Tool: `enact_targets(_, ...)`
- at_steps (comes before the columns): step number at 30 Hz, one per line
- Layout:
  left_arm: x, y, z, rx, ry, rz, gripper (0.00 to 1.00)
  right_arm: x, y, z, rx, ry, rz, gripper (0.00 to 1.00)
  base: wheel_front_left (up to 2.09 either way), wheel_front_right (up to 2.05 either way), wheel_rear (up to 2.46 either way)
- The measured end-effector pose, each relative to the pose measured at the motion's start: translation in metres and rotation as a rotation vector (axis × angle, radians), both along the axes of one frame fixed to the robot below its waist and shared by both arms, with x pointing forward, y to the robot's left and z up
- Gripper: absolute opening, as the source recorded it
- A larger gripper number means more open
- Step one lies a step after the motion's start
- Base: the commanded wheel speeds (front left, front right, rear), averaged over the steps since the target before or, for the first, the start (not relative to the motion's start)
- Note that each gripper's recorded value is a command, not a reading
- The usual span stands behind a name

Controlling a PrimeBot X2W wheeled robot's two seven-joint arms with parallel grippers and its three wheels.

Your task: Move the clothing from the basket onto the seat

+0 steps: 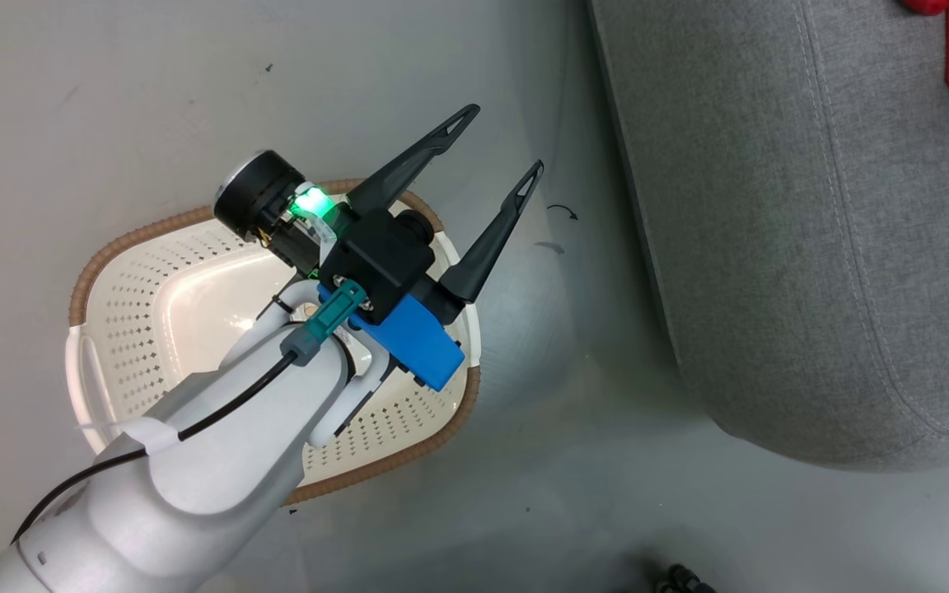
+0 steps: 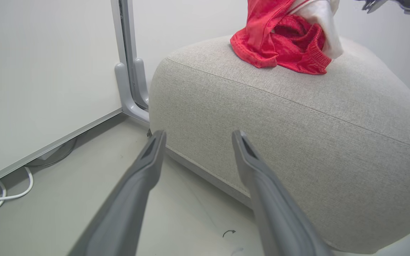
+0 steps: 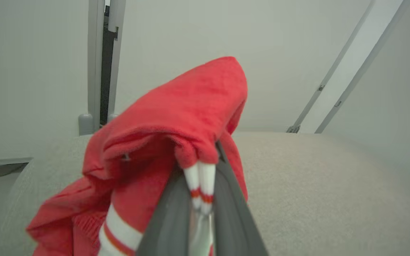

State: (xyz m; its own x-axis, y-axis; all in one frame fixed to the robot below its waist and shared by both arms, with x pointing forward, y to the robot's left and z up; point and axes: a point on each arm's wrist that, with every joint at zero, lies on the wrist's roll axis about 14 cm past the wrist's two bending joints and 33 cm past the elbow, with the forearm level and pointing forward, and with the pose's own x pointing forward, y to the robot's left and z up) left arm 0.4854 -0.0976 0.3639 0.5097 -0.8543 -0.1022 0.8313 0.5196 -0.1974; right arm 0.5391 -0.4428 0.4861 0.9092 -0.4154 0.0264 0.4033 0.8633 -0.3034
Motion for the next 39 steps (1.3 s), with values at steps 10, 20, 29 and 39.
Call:
enact_targets(10, 0.002, 0.002, 0.012, -0.004, -0.024, 0.013, 1.00, -0.026, 0.003, -0.036, 0.091, 0.081, -0.034, 0.90, 0.00, 0.00, 0.00)
enact_targets(20, -0.010, 0.006, 0.045, -0.025, -0.055, 0.050, 1.00, -0.071, 0.007, -0.031, 0.112, 0.113, -0.031, 1.00, 0.00, 0.00, 0.00)
enact_targets(29, -0.026, 0.036, 0.074, -0.015, -0.060, 0.182, 1.00, -0.107, 0.039, -0.003, 0.114, 0.046, 0.050, 1.00, 0.00, 0.00, 0.00)
enact_targets(39, -0.043, 0.105, 0.116, -0.030, -0.113, 0.428, 1.00, -0.130, 0.112, 0.024, 0.202, -0.095, 0.197, 1.00, 0.00, 0.00, 0.00)
